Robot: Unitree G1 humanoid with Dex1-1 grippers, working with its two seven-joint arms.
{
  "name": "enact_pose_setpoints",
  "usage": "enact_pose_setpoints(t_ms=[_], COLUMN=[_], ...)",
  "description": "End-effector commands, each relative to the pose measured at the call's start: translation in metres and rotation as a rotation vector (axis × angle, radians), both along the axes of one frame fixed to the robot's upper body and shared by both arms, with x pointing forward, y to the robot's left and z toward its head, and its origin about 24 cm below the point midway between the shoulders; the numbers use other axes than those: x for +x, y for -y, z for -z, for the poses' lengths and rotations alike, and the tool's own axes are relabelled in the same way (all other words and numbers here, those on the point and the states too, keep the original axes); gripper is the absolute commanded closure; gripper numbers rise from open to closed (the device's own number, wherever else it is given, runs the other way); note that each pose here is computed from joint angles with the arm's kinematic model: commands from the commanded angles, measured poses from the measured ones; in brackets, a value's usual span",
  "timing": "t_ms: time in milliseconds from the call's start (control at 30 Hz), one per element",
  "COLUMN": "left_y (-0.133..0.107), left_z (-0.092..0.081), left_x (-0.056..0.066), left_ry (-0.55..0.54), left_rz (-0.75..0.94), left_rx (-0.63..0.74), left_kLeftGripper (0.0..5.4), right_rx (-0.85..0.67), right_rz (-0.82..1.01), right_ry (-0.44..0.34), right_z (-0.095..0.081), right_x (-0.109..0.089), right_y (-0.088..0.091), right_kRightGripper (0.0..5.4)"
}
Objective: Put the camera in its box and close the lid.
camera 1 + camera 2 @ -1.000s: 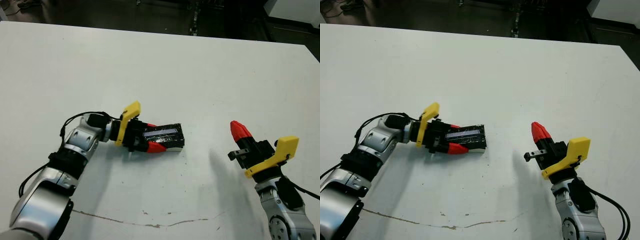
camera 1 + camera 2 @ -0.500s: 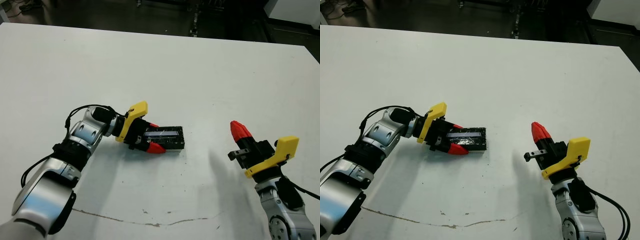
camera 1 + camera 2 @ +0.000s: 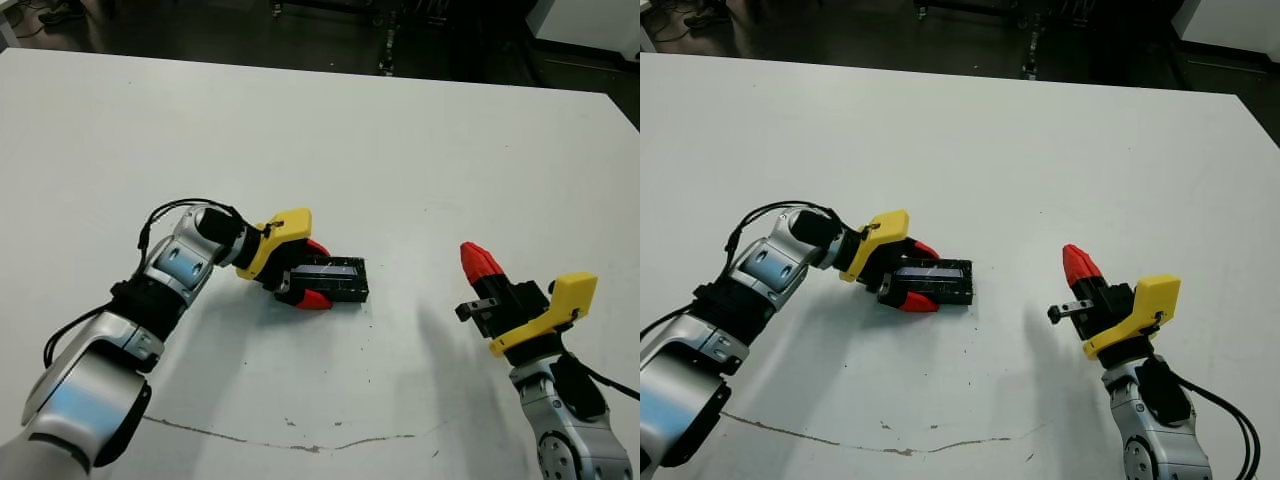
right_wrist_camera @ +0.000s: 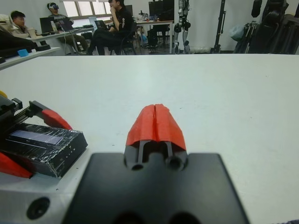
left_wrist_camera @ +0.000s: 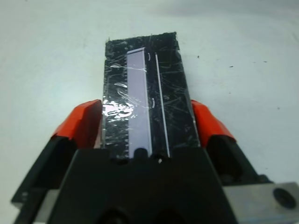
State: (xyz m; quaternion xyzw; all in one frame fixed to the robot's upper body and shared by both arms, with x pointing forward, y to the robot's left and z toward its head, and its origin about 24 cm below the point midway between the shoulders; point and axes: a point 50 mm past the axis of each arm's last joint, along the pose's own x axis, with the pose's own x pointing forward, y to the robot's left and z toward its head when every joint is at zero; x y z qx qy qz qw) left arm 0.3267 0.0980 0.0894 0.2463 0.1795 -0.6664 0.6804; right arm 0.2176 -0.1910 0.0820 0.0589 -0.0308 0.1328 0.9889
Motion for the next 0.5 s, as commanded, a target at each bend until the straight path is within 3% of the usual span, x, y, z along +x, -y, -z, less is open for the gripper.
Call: enact_pose_setpoints(t_ms=[33, 133, 500], left_y=[0.004, 0.001, -0.025], left_z=[0.031, 0.033, 0.033], left_x=[-0.011, -0.012, -0.015], left_ry=[-0.063, -0.074, -0.016], left_rz=[-0.017, -0.019, -0.036], left_rx=[0.098, 0.086, 0.093], left_kLeftGripper=[0.33, 0.00, 0.00], right_rx=[-0.009, -0.012, -0.006], right_rz=[0.005, 0.004, 0.002], right_ry=[-0.012, -0.014, -0.014], right_z=[0.002, 0.002, 0.001], right_x=[-0.001, -0.001, -0.001], right_y=[0.002, 0.003, 0.002], right_kRightGripper=[5.40, 5.40, 5.40])
